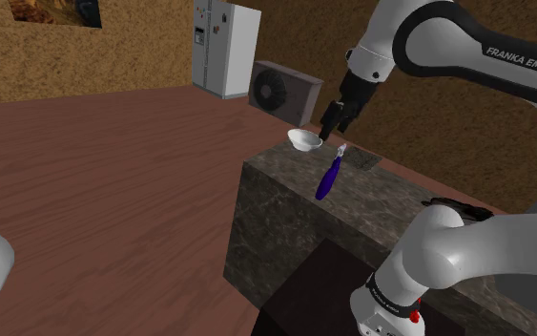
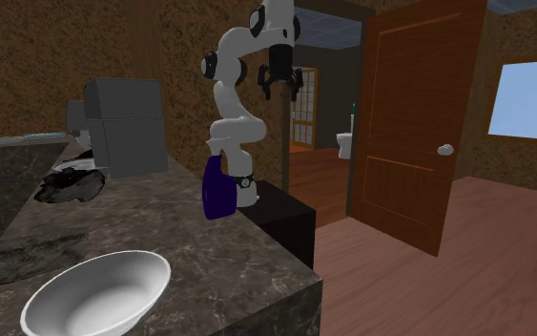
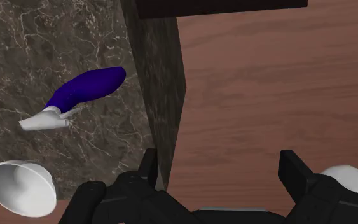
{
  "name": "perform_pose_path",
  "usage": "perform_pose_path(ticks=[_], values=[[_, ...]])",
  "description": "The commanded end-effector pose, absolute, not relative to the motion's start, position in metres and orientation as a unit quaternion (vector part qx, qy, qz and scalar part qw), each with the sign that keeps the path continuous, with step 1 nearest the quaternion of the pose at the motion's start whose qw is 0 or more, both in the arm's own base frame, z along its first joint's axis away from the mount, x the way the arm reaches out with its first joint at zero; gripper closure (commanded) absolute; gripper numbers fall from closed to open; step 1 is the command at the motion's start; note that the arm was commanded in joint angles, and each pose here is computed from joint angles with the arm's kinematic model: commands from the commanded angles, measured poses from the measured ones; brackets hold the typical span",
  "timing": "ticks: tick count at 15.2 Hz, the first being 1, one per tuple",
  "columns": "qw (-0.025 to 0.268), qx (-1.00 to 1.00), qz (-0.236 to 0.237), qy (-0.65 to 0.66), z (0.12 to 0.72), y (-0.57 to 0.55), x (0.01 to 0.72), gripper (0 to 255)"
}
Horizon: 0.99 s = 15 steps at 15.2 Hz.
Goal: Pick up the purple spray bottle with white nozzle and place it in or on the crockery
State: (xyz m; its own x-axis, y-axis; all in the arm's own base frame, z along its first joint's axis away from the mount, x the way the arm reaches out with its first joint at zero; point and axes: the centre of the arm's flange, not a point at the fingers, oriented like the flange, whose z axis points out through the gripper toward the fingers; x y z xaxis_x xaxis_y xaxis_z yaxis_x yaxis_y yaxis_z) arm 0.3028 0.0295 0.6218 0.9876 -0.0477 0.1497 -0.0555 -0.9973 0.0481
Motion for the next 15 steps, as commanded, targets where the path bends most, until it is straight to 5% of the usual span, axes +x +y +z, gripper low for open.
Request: perform_pose_path(ticks=[1, 15], values=[[0.026, 0.997, 0.074, -0.026, 0.622, 0.030, 0.303, 0], [0.102, 0.920, 0.109, -0.364, 0.470, -0.045, 0.332, 0]])
